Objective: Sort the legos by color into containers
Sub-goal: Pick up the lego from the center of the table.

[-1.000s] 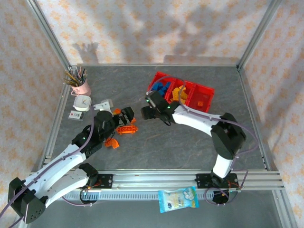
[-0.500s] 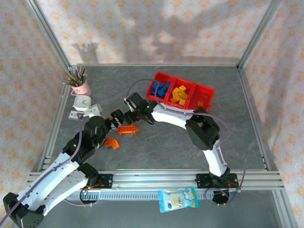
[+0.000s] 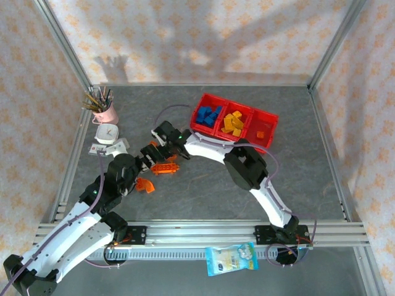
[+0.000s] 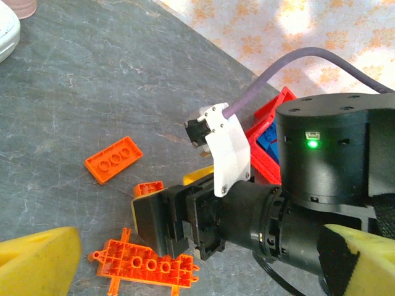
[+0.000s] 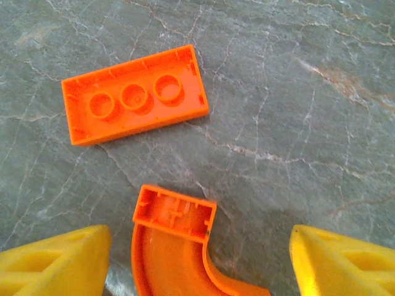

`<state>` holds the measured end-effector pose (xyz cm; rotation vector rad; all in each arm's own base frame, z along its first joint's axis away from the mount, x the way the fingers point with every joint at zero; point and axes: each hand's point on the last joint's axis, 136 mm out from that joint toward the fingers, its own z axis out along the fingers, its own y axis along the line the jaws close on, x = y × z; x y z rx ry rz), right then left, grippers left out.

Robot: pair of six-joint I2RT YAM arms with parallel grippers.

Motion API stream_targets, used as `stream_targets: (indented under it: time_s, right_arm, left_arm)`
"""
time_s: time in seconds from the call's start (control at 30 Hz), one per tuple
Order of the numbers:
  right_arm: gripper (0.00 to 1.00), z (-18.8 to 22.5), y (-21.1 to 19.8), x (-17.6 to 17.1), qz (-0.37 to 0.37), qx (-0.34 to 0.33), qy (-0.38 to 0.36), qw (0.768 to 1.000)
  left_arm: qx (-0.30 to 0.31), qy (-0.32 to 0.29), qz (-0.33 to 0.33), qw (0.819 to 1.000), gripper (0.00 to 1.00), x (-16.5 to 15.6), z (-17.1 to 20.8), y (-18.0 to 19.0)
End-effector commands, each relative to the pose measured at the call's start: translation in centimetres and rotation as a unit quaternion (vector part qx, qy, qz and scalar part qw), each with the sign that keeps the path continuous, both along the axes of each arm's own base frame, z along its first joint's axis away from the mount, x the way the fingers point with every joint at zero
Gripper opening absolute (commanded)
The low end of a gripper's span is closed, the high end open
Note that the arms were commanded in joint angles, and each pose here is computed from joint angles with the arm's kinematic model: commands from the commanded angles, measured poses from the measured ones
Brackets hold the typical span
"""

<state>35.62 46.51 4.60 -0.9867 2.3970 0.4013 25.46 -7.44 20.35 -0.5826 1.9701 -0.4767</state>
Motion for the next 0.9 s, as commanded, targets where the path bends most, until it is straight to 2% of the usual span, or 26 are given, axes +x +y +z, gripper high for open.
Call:
stream_targets:
  time_s: [0.0,0.13,0.4,0.6,0.87]
  right_arm:
    - [0.74,-0.3,0.5,0.2,0.004,-0.011,-0.002,1.0]
    - [0.73,-1.0,1.0,0.3,0.007,-0.016,-0.001,1.0]
    - [0.63,-2.0,1.8,0.3,0.007,-0.026,-0.002,1.0]
    - [0.51,-2.4,1.7,0.6,-0.005,-0.033,-0.007,0.999]
    - [0.33,0.3,1.6,0.9,-0.022,-0.012,-0.016,1.0]
  left_arm:
    - [0.006,0.005,0.025,1.0,0.99,-0.2,-0.4,1.1]
    - [0.005,0.005,0.025,1.0,0.99,-0.2,-0.4,1.1]
    - [0.003,0.006,0.024,1.0,0.99,0.0,-0.7,1.0]
    - [0.004,0.007,0.022,1.0,0.99,0.1,-0.7,1.0]
    - [-0.004,0.006,0.01,1.0,0.99,0.3,-0.7,0.4]
